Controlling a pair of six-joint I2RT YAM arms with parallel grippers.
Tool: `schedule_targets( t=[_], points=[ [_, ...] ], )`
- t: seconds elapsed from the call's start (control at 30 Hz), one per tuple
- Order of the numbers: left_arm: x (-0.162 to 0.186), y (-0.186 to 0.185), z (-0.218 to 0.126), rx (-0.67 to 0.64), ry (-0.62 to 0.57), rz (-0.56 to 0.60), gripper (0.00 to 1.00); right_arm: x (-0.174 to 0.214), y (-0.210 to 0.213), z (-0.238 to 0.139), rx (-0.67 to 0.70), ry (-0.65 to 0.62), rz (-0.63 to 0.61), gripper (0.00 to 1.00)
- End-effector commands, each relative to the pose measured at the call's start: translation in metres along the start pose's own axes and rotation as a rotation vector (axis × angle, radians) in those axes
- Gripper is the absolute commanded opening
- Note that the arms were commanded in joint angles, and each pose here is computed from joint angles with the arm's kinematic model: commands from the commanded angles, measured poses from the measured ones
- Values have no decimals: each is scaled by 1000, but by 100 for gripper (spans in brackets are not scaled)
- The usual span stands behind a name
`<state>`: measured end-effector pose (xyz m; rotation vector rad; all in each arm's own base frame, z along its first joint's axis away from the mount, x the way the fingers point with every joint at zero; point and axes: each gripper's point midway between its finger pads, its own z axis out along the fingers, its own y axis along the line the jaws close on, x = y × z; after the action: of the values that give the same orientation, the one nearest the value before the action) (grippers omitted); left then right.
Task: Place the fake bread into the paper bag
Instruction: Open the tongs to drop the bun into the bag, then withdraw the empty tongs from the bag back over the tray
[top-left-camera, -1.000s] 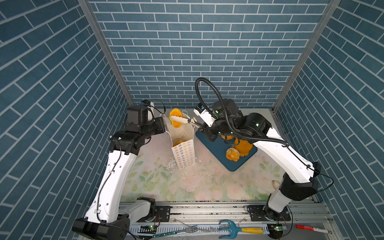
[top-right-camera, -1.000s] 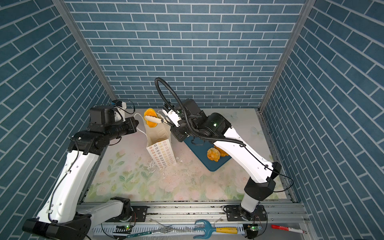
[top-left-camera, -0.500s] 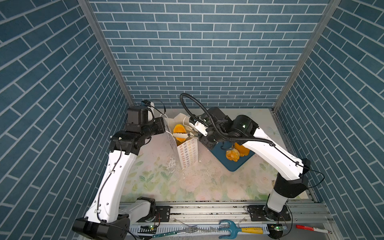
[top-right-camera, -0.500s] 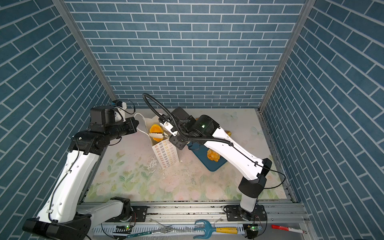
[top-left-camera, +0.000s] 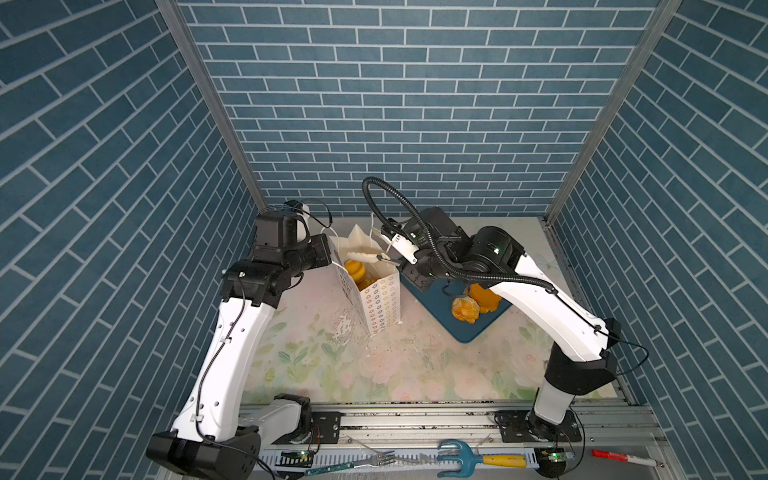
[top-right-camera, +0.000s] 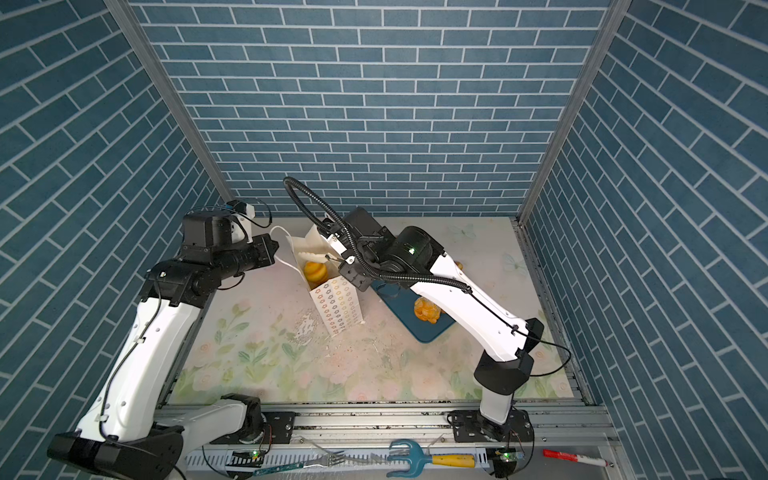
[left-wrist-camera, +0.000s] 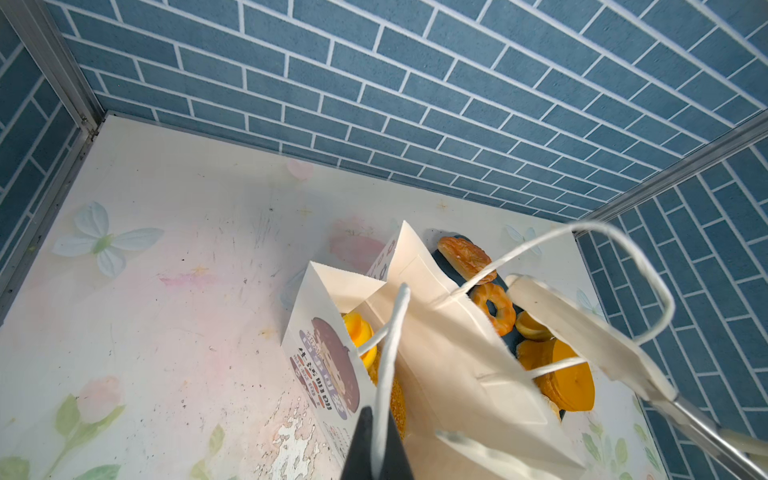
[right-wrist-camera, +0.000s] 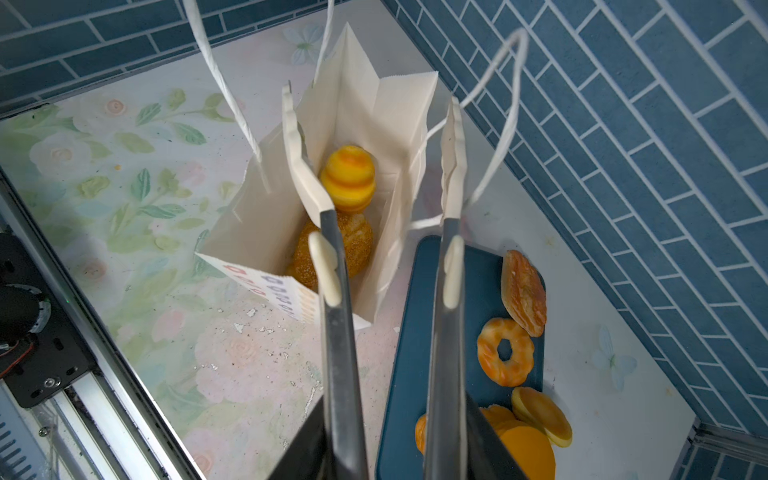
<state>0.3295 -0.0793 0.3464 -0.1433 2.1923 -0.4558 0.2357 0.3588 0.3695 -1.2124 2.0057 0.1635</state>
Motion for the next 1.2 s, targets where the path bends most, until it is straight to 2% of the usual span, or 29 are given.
schedule_targets(
  t=[0.0, 0.17, 0.3, 0.5, 0.77, 0.9, 0.97, 1.17],
  points=[
    [-11, -1, 0, 10, -13, 14, 0, -34, -18, -48, 31, -179, 53, 45],
    [-16, -2, 2, 29, -7, 10, 0, -47, -26, -66, 44, -261, 83, 44],
    [-21, -3, 5, 35, -1, 20, 0, -56, -21, -75, 4, -309, 92, 44],
    [-29, -1, 5, 38, 4, 32, 0, -53, -57, -78, 170, -304, 158, 42],
    [-27, 1, 9, 55, 23, 24, 0, -20, -115, -75, 346, -219, 358, 43],
    [-27, 3, 4, 49, 20, 30, 0, 17, -136, -62, 382, -91, 438, 44],
    [-25, 3, 3, 51, 25, 35, 0, 41, -148, -52, 420, -3, 460, 44],
    [-21, 3, 4, 53, 38, 37, 5, 115, -154, -21, 403, 299, 478, 45]
  ],
)
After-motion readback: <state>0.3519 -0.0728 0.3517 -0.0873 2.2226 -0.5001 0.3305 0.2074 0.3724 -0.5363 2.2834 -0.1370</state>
